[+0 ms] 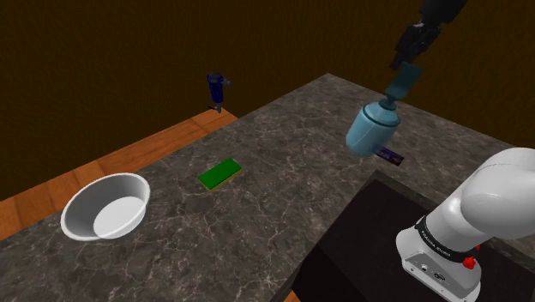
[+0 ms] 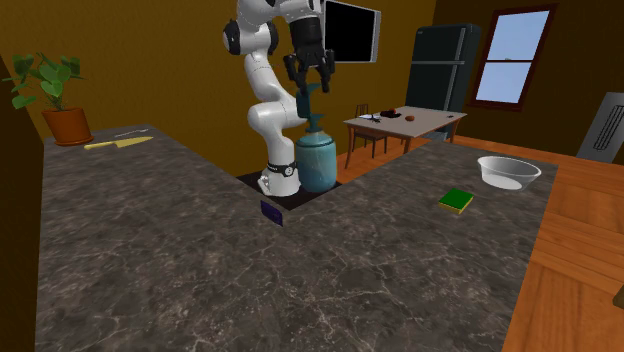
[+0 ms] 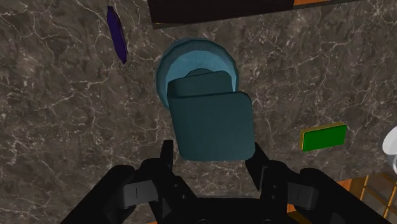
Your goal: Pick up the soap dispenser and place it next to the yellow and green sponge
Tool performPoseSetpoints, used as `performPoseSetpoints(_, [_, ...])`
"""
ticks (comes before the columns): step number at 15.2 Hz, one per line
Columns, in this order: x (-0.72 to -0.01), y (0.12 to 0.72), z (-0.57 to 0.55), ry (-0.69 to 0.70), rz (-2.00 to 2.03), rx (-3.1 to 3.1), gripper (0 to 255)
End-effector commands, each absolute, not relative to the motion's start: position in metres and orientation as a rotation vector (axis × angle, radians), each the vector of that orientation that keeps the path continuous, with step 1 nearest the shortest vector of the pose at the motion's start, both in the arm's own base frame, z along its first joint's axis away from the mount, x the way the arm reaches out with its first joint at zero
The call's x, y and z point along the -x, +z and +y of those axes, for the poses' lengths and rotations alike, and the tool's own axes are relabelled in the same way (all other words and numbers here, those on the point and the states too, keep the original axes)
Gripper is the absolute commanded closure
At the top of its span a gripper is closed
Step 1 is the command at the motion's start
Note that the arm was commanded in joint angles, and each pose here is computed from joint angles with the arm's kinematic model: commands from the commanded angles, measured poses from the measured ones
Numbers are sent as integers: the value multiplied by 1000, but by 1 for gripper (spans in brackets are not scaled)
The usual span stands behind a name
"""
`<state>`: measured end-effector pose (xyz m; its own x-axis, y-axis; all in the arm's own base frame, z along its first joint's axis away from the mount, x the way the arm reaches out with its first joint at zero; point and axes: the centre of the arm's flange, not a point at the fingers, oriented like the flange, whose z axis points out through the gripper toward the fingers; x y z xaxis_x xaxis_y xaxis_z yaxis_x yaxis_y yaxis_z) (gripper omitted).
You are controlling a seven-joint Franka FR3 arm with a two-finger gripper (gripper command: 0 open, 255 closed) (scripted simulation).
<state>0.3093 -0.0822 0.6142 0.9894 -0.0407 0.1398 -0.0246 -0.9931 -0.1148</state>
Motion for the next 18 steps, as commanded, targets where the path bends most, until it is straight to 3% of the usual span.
performPoseSetpoints(1, [-310, 612, -57, -217, 54, 3020, 255])
performPoseSetpoints(18, [-328, 612, 167, -217, 54, 3020, 255])
